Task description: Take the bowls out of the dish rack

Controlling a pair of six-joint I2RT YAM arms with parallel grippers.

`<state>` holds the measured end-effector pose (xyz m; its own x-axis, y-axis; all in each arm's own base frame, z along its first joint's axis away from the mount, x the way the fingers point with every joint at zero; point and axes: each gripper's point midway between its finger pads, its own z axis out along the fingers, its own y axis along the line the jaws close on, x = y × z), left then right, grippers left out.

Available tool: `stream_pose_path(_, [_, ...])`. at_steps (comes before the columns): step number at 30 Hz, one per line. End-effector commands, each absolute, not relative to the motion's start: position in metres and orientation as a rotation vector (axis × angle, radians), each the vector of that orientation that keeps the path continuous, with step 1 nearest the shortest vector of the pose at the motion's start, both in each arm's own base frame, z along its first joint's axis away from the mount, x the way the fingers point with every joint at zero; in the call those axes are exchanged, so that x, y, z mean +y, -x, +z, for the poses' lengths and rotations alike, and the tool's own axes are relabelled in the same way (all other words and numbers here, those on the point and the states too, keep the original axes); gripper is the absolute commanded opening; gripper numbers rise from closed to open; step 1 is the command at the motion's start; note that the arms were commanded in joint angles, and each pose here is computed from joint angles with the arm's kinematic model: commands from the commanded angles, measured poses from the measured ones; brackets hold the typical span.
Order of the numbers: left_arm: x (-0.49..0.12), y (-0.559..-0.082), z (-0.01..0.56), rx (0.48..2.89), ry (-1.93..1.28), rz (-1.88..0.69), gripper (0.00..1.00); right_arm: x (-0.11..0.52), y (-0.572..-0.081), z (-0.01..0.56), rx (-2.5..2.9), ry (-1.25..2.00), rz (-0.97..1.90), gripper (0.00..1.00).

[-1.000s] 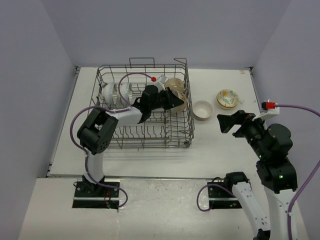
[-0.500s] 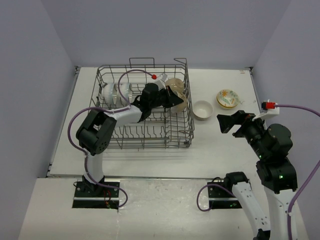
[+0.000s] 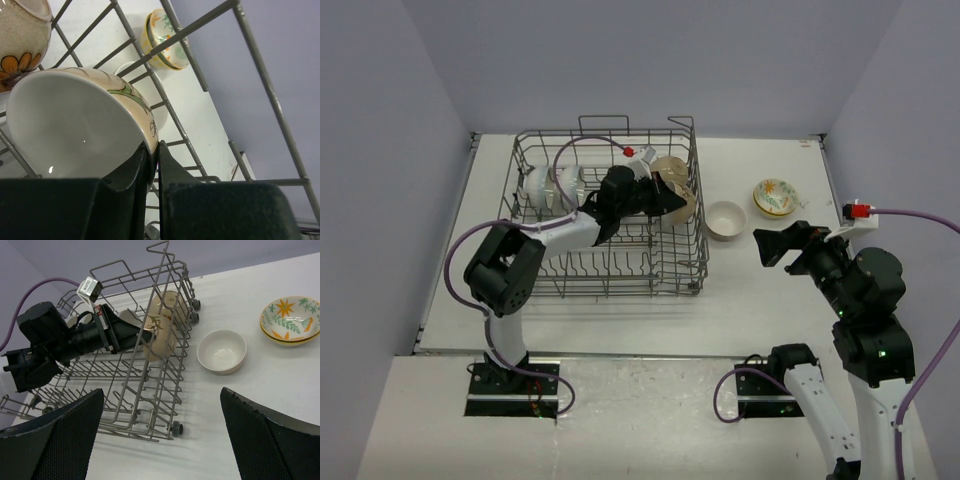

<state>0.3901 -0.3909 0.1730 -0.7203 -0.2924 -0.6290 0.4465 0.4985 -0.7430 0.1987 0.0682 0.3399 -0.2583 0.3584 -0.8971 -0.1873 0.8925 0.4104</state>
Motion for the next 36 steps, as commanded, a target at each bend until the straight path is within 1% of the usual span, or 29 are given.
stream_pose_path(1, [-0.394,-0.380,0.275,1.674,-0.249,-1.368,0.00,0.072,-0.198,0.353,1.710,-0.087,0.532,0.99])
stream_pose_path(6, [-0.395,-0.374,0.289,1.618,-0.314,-1.374,0.00,0.073,-0.199,0.353,1.711,-0.086,0.538,0.99])
stream_pose_path(10, [-0.387,-0.367,0.304,1.583,-0.361,-1.315,0.00,0.073,-0.201,0.361,1.706,-0.093,0.545,0.99])
stream_pose_path(20, [-0.366,-0.359,0.334,1.565,-0.535,-1.070,0.00,0.086,-0.227,0.376,1.775,-0.078,0.590,0.99])
stream_pose_path(21, [-0.361,-0.356,0.338,1.565,-0.584,-1.016,0.00,0.086,-0.241,0.369,1.831,-0.091,0.564,0.99])
stream_pose_path(23, [-0.358,-0.350,0.346,1.527,-0.678,-0.926,0.00,0.091,-0.241,0.385,1.857,-0.058,0.541,0.99])
stream_pose_path(27, [-0.362,-0.314,0.342,1.527,-0.886,-0.737,0.00,0.113,-0.253,0.417,1.903,0.001,0.475,0.99])
stream_pose_path(28, [-0.361,-0.312,0.341,1.520,-0.910,-0.682,0.00,0.117,-0.256,0.420,1.918,0.031,0.458,0.99])
stream_pose_path(30, [-0.364,-0.290,0.342,1.483,-0.991,-0.652,0.00,0.132,-0.256,0.429,1.936,0.092,0.458,0.99])
stream_pose_path(31, [-0.363,-0.287,0.342,1.481,-1.000,-0.628,0.00,0.136,-0.270,0.420,1.970,0.092,0.400,0.99])
stream_pose_path(36, [-0.369,-0.241,0.352,1.390,-1.100,-0.604,0.00,0.159,-0.279,0.401,2.046,0.190,0.340,0.98])
